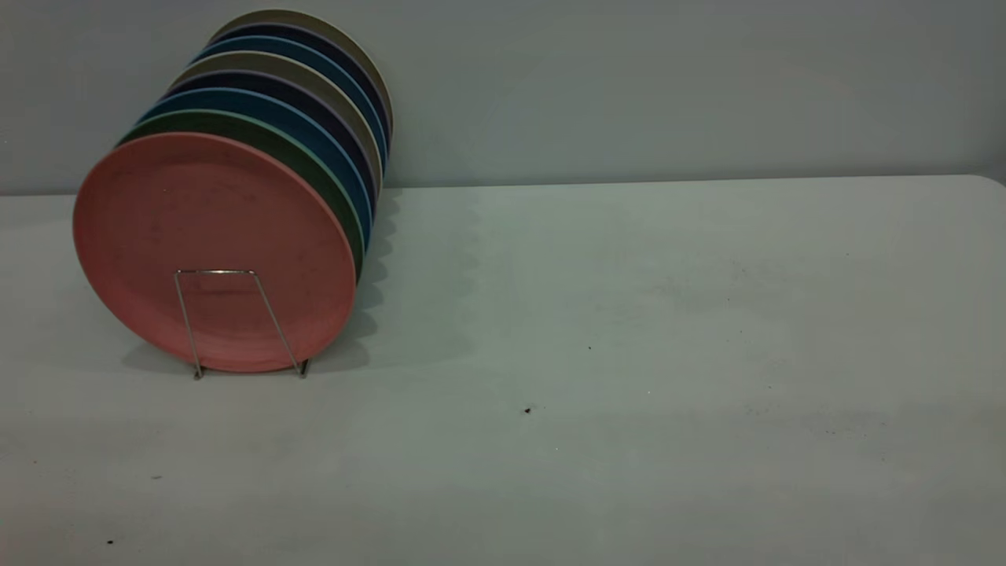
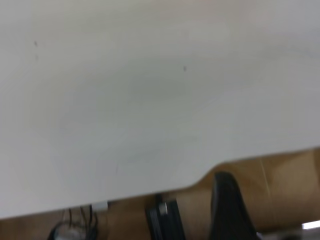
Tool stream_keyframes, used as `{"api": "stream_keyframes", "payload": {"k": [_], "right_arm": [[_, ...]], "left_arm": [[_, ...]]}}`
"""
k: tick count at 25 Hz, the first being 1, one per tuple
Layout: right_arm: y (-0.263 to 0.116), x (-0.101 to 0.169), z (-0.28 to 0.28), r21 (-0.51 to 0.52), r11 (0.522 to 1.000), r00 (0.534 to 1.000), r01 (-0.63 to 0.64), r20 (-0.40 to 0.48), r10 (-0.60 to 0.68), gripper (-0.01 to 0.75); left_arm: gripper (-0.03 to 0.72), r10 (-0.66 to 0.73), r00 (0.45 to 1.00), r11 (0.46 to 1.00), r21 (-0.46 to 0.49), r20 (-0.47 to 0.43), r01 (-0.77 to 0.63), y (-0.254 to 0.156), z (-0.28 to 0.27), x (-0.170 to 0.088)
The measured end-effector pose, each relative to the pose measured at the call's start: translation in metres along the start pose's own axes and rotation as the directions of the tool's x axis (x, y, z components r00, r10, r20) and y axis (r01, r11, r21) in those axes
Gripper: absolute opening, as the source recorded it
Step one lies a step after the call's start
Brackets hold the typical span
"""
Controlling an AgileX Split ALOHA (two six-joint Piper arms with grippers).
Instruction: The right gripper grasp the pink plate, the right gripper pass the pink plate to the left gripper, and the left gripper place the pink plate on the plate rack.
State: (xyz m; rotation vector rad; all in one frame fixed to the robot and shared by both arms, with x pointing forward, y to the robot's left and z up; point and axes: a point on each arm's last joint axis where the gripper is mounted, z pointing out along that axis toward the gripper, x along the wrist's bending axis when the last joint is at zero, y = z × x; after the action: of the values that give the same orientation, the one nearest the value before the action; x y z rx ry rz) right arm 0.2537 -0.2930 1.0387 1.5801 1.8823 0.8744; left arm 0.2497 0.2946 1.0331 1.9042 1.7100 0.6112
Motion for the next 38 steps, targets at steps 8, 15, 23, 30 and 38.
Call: {"api": "stream_keyframes", "payload": {"k": [8, 15, 23, 30, 38], "right_arm": [[0.000, 0.000, 0.000, -0.002, 1.000, 1.000, 0.000, 0.000, 0.000, 0.381], [-0.013, 0.001, -0.016, -0.147, 0.988, 0.997, -0.038, 0.063, 0.048, 0.350], [-0.015, 0.002, -0.017, -0.158, 0.986, 0.994, -0.053, 0.087, 0.068, 0.296], [-0.015, 0.002, -0.017, -0.159, 0.986, 0.994, -0.055, 0.082, 0.069, 0.235], [-0.015, 0.002, -0.017, -0.159, 0.986, 0.994, -0.056, 0.079, 0.070, 0.232]], "left_arm": [[0.472, 0.003, 1.000, 0.996, -0.091, -0.008, -0.004, -0.009, -0.008, -0.001], [0.472, 0.003, 1.000, 0.996, -0.091, -0.008, -0.004, -0.009, -0.008, -0.001], [0.472, 0.010, 1.000, 0.980, -0.200, -0.019, -0.013, -0.021, -0.017, -0.003], [0.472, 0.011, 1.000, 0.978, -0.206, -0.019, -0.015, -0.022, -0.017, -0.003], [0.472, 0.011, 1.000, 0.978, -0.206, -0.019, -0.015, -0.022, -0.017, -0.003]]}}
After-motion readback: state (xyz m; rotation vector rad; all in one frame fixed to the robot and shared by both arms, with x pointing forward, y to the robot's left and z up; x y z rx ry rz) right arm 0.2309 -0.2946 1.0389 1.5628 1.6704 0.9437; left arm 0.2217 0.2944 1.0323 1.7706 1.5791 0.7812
